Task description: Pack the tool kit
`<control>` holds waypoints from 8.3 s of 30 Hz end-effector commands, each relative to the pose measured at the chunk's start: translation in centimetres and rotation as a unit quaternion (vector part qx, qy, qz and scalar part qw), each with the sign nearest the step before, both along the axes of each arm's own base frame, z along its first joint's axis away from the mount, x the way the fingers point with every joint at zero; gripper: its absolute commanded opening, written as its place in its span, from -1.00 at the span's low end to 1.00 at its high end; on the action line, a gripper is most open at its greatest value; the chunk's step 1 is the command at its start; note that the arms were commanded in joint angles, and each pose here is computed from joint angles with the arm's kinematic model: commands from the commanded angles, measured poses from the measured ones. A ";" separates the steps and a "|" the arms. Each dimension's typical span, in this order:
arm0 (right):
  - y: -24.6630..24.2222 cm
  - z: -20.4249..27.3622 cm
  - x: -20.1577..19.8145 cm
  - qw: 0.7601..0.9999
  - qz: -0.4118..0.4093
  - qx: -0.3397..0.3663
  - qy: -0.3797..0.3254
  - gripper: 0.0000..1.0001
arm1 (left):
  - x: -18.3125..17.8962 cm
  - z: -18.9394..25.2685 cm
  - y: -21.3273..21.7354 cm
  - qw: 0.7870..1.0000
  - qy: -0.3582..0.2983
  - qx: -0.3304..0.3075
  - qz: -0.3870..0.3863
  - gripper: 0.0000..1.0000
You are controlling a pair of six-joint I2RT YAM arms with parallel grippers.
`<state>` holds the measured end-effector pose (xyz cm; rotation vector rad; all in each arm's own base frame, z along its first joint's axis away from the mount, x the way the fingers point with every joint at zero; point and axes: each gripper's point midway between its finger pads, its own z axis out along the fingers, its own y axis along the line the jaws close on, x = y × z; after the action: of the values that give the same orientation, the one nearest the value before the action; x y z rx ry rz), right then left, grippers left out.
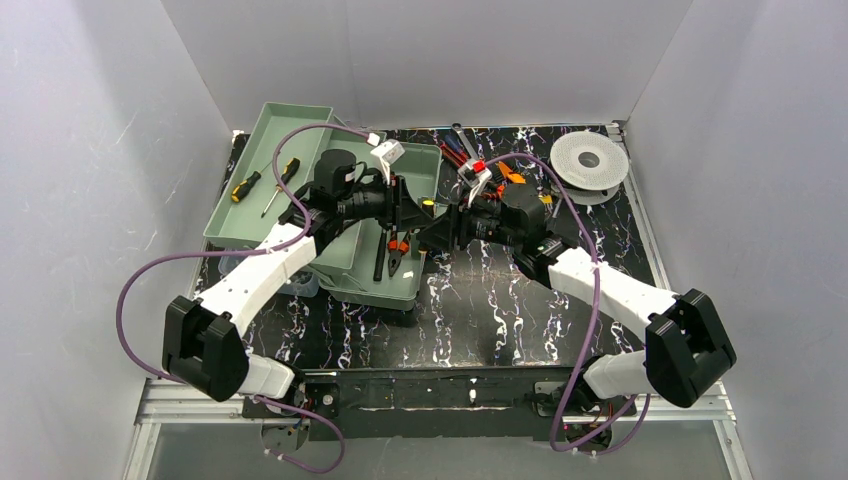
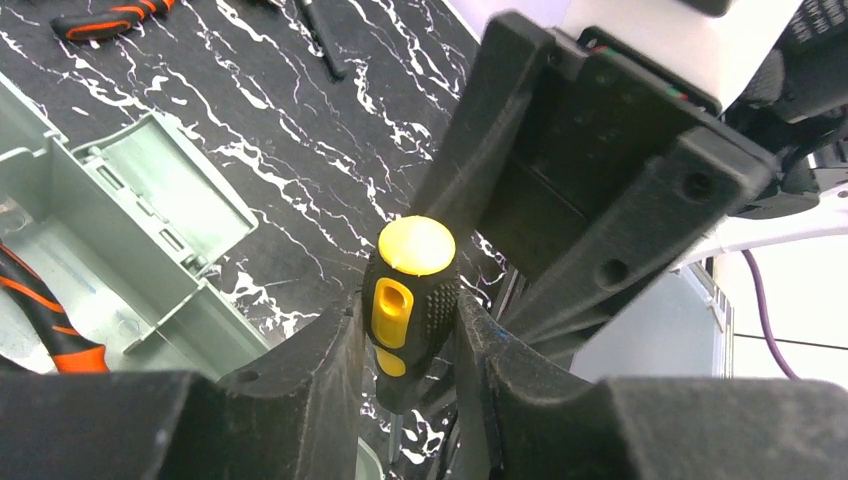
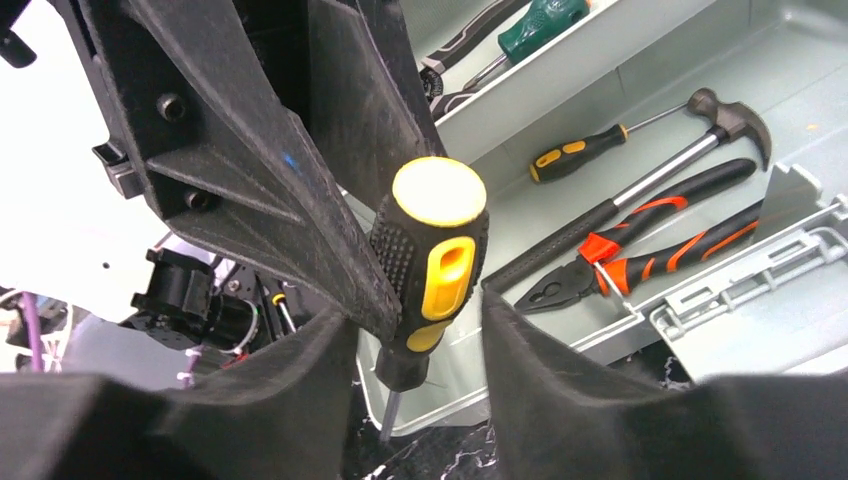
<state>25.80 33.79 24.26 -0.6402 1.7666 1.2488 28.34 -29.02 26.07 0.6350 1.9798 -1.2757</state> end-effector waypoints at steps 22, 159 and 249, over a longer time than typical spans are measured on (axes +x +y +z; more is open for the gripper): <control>-9.5 -2.1 0.4 0.972 -0.217 -0.044 -0.077 0.20 | 6.1 14.4 23.3 0.757 -0.219 0.468 0.400 -1.00; -7.1 -18.3 3.1 0.905 -0.282 -0.203 0.246 -0.97 | 4.2 -15.2 35.6 0.739 0.403 -0.034 0.539 0.33; -16.0 -12.1 3.7 0.882 -0.453 -0.088 0.091 0.60 | -2.7 3.6 -7.8 0.987 0.029 0.103 0.119 0.36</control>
<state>28.71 18.26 11.51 0.2022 2.0098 0.5154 27.99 -35.64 27.46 0.4388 2.1557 -0.7008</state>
